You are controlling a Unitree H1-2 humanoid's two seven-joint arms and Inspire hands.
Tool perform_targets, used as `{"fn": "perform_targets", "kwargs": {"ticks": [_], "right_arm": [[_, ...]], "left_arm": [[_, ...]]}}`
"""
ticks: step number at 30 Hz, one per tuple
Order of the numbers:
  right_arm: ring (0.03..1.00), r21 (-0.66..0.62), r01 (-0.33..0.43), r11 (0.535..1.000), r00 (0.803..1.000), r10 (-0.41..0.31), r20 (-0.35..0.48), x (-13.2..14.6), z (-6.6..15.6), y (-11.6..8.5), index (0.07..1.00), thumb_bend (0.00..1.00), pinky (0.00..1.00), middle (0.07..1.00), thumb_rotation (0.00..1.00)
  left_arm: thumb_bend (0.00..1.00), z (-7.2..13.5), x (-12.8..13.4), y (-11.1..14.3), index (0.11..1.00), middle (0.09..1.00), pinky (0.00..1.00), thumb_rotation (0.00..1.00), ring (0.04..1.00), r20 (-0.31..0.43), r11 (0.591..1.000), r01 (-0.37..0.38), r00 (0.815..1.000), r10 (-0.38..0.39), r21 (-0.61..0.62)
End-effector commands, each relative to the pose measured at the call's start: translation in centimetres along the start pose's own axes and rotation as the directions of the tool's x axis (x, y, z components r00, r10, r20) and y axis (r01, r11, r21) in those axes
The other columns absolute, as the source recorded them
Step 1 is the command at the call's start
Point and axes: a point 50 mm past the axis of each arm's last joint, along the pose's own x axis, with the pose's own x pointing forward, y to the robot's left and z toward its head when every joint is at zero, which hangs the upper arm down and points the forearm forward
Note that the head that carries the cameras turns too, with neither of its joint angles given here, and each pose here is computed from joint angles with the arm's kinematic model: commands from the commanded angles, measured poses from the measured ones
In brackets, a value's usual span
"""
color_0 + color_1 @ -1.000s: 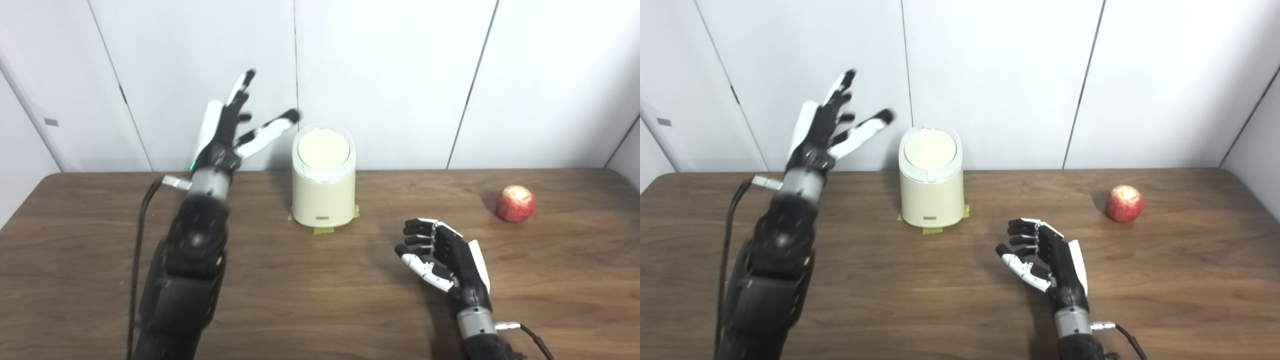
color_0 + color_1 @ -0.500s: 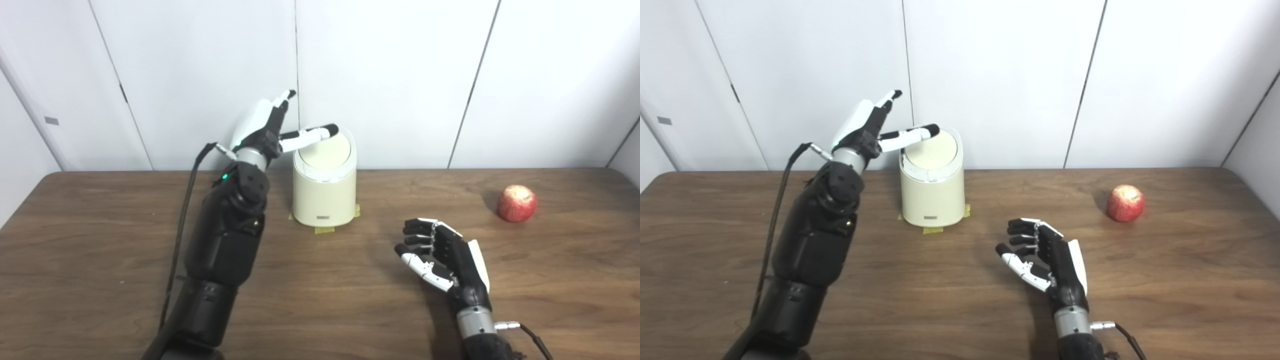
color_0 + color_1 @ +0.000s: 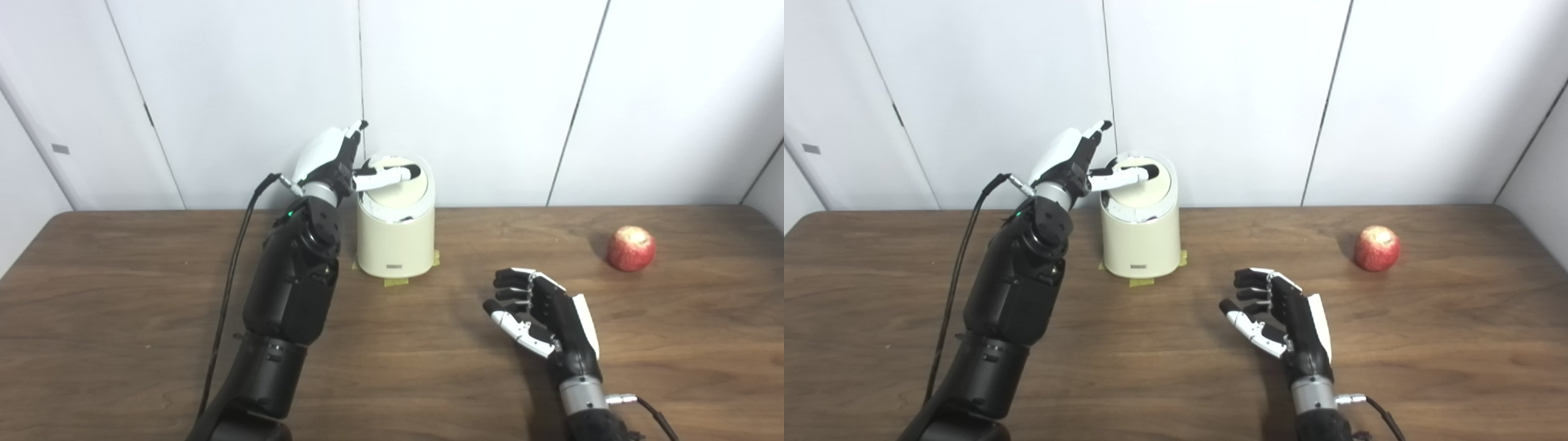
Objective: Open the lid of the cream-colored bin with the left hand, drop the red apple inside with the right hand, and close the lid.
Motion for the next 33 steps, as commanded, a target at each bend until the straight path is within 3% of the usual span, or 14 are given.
{"fn": "perform_targets", "kwargs": {"ticks": [1,6,10,16,22,25,33], "right_arm": [[0.617,0.015,0.015,1.0,0.997,-0.016,0.072,0.8,1.7,0.1,0.624,0.35,0.51,0.642,0.2],[0.615,0.021,0.014,1.0,0.997,-0.015,0.072,0.9,1.6,0.2,0.624,0.35,0.51,0.641,0.21],[0.618,0.02,0.013,1.0,0.997,-0.014,0.073,1.0,1.4,0.2,0.625,0.35,0.51,0.645,0.22],[0.613,0.006,0.013,1.0,0.997,-0.014,0.071,0.9,1.4,0.2,0.625,0.34,0.51,0.644,0.23],[0.608,0.008,0.017,1.0,0.998,-0.017,0.061,0.9,1.6,0.4,0.618,0.34,0.51,0.636,0.22],[0.604,0.004,0.017,1.0,0.998,-0.018,0.062,0.8,1.6,0.5,0.617,0.34,0.51,0.634,0.23],[0.614,0.006,0.019,1.0,0.998,-0.02,0.053,0.8,1.8,0.6,0.621,0.33,0.52,0.639,0.22]], "left_arm": [[0.9,2.3,0.4,2.4,1.0,1.0,1.0,0.59,1.0,0.057,0.995,-0.091,0.994,0.089,0.038],[0.89,2.2,0.5,2.4,1.0,1.0,1.0,0.5,1.0,0.049,0.987,-0.122,0.992,0.118,0.103],[0.83,2.0,0.5,2.0,1.0,1.0,1.0,0.52,1.0,0.032,0.98,-0.139,0.99,0.136,0.144],[0.83,1.6,0.7,1.1,1.0,1.0,1.0,0.49,1.0,0.011,0.983,-0.118,0.993,0.117,0.138],[0.79,1.7,1.0,0.1,1.0,1.0,1.0,0.61,1.0,-0.003,0.983,-0.071,0.997,0.073,0.168],[0.76,1.7,1.1,-0.1,1.0,1.0,1.0,0.62,1.0,-0.007,0.985,-0.061,0.998,0.063,0.164],[0.82,1.3,1.4,-0.6,1.0,1.0,1.0,0.48,1.0,-0.016,0.969,-0.08,0.996,0.086,0.233]]}}
